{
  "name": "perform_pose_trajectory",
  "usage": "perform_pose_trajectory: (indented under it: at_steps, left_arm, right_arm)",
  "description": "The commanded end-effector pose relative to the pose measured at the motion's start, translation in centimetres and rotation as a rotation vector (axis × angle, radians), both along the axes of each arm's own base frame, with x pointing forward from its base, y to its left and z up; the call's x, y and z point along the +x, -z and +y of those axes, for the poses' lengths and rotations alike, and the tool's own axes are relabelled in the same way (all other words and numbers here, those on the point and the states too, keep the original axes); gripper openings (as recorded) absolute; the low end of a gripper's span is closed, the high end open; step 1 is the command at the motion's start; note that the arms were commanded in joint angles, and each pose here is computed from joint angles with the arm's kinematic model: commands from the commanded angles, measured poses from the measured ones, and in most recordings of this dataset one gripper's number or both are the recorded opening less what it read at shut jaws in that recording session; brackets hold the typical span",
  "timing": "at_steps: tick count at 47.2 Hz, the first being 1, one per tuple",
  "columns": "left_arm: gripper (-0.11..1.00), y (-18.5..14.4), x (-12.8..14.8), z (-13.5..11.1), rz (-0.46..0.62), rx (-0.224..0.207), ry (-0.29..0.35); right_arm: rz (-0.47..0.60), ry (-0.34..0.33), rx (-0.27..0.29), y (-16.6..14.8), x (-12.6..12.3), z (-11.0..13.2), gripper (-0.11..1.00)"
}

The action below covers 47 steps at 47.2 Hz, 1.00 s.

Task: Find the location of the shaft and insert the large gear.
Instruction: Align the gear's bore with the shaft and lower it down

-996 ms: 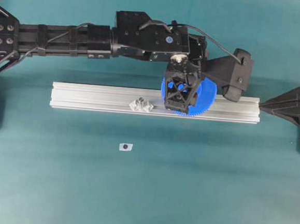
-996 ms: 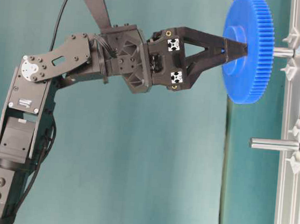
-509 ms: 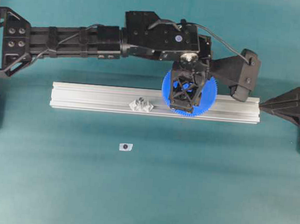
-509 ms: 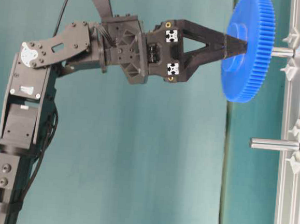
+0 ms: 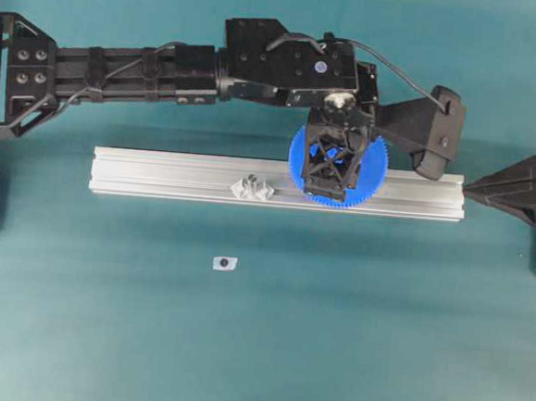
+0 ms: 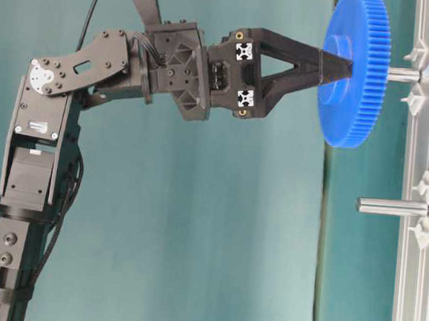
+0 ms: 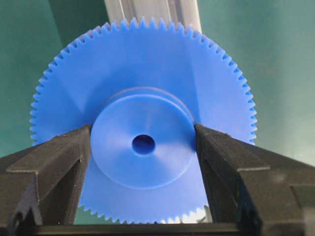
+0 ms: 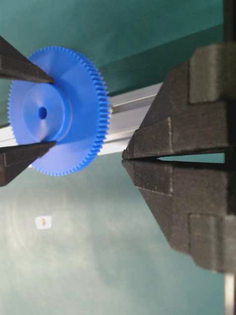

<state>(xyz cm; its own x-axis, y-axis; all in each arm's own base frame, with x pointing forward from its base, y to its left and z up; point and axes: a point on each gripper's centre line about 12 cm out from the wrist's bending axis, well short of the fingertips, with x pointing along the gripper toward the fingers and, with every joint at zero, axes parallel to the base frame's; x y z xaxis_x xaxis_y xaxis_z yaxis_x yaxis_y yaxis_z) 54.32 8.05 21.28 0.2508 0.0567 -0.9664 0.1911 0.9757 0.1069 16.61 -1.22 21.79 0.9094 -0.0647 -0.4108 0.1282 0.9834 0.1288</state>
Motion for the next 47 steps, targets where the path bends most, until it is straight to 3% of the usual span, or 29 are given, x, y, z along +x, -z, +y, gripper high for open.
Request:
perform_pose_trajectory:
  at_steps: [1, 26, 31, 47]
  left_arm:
    - [0.71, -2.83, -0.18, 1.82, -0.066, 0.015, -0.032]
    - [0.72, -2.94, -0.10, 1.76, -0.075, 0.018, -0.030]
    - [0.80, -3.08, -0.07, 1.68, -0.079, 0.019, -0.029]
    - [0.77, -3.36, 0.02, 1.18, -0.089, 0.020, -0.019]
  right_arm:
    - [-0.017, 0.005, 0.007, -0.65, 0.23, -0.05, 0.00]
    - [-0.017, 0.005, 0.007, -0.65, 0.23, -0.05, 0.00]
    - [-0.016, 0.005, 0.007, -0.59, 0.22, -0.04, 0.00]
    - [-0.013, 0.005, 0.007, -0.51, 0.20, -0.04, 0.00]
